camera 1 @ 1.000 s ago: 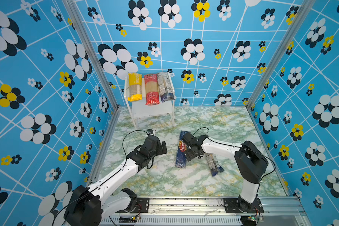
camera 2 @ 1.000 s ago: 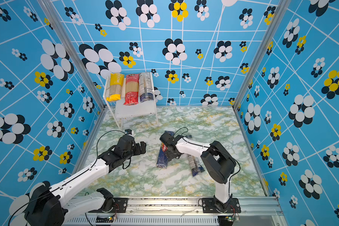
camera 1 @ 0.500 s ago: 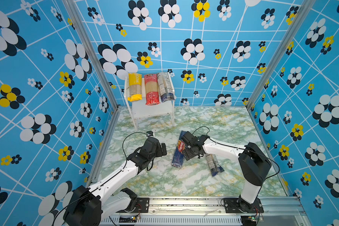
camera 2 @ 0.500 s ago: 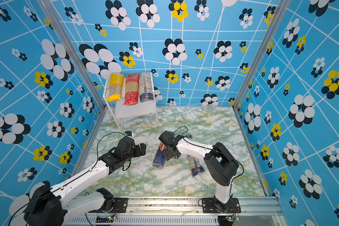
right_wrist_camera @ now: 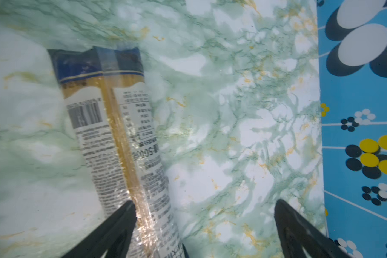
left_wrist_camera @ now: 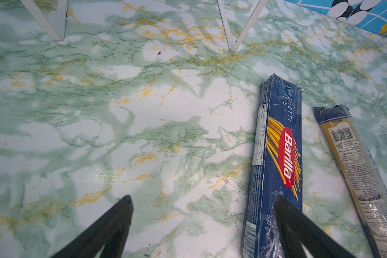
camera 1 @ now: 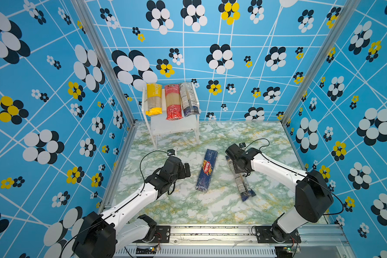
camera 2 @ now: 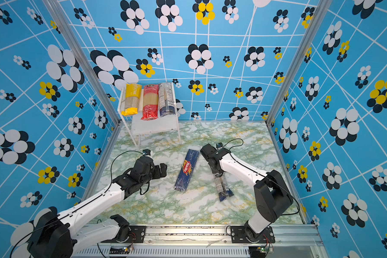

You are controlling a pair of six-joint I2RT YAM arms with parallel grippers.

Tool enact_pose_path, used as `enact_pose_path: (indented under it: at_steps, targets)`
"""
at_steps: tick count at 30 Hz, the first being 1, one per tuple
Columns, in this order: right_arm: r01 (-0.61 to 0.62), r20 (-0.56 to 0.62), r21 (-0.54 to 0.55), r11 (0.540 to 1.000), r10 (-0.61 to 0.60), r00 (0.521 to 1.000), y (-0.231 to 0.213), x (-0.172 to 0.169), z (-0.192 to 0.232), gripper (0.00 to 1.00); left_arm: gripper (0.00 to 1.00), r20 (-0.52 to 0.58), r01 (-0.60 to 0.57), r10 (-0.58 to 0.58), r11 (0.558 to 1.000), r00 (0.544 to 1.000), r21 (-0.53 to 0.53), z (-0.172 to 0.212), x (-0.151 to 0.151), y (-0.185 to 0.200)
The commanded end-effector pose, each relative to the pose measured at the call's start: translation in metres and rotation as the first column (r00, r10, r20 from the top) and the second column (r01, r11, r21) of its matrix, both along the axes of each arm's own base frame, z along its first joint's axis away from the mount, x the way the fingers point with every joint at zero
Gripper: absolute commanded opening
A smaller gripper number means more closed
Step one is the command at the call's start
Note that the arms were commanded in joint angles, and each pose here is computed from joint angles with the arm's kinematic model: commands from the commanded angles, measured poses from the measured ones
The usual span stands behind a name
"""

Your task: Place and organize the pasta boxes and bags onto the shelf

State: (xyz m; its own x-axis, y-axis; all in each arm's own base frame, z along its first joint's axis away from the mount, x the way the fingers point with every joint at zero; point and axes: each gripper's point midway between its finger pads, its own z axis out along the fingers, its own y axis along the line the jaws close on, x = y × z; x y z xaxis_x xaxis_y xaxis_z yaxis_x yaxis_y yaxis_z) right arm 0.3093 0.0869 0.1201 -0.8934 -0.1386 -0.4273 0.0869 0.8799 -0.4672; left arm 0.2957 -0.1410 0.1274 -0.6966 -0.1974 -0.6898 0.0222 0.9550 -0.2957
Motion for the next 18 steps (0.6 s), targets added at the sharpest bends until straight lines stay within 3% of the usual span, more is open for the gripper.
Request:
enact_pose_path:
  at_steps: [1,9,18]
  targets:
    - [0.107,-0.013,-0.107,0.988,-0.109,0.994,-0.037,-0.02,0.003,0.99,0.99,0.009,0.008,-0.008,1.0,1.0,-0.005,0.003,0.003,-0.001]
    - [0.14,-0.092,-0.159,0.977,-0.156,0.984,-0.059,-0.036,-0.015,0.99,0.99,-0.001,0.008,-0.008,1.0,1.0,-0.005,0.001,0.003,-0.002]
    - [0.053,-0.268,-0.041,0.998,-0.062,0.961,-0.036,-0.052,-0.054,0.99,0.99,-0.01,0.005,-0.005,1.0,1.0,0.002,0.001,0.002,0.0]
